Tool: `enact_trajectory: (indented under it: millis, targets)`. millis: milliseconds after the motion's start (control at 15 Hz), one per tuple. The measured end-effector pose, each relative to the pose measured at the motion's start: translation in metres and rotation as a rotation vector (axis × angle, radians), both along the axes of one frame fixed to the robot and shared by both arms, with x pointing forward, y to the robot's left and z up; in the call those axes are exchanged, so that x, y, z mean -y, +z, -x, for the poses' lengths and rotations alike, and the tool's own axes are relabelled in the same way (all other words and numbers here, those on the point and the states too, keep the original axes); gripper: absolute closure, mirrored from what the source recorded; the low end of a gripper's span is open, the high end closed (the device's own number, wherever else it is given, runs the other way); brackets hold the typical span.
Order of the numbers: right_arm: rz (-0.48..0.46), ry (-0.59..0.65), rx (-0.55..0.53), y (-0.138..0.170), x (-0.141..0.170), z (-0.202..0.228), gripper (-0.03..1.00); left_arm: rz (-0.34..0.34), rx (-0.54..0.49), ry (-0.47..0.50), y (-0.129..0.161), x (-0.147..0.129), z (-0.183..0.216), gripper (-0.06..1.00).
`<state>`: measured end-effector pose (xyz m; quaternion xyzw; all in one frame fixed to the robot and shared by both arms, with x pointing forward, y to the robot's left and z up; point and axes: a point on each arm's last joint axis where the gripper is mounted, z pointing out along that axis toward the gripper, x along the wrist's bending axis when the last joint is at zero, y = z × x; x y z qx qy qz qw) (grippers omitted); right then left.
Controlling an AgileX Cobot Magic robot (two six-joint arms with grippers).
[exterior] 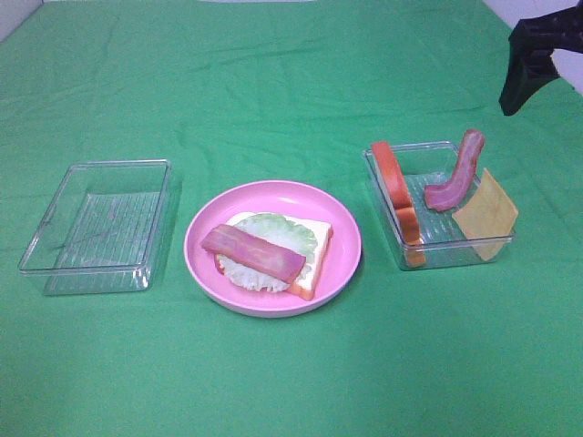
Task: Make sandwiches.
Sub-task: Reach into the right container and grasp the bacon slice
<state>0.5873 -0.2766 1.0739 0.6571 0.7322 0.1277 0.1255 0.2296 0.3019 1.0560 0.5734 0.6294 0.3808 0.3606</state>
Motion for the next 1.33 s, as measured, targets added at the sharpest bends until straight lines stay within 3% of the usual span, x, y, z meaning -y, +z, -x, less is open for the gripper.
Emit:
enact_trajectory:
  millis: [467, 1000, 1200, 1333]
  targets:
    - [0.007, 0.008, -0.071, -0.049, -0.006, -0.088, 0.0, 0.0, 0.0, 0.0, 0.0, 0.0, 0.0, -0.04]
    - [0.012, 0.01, -0.154, -0.112, -0.008, -0.121, 0.03, 0.0, 0.0, 0.0, 0.0, 0.0, 0.0, -0.04]
    - [0.012, 0.011, -0.144, -0.125, -0.008, -0.126, 0.12, 0.0, 0.0, 0.0, 0.0, 0.0, 0.0, -0.04]
    - [0.011, 0.01, -0.129, -0.128, -0.008, -0.128, 0.28, 0.0, 0.0, 0.0, 0.0, 0.0, 0.0, -0.04]
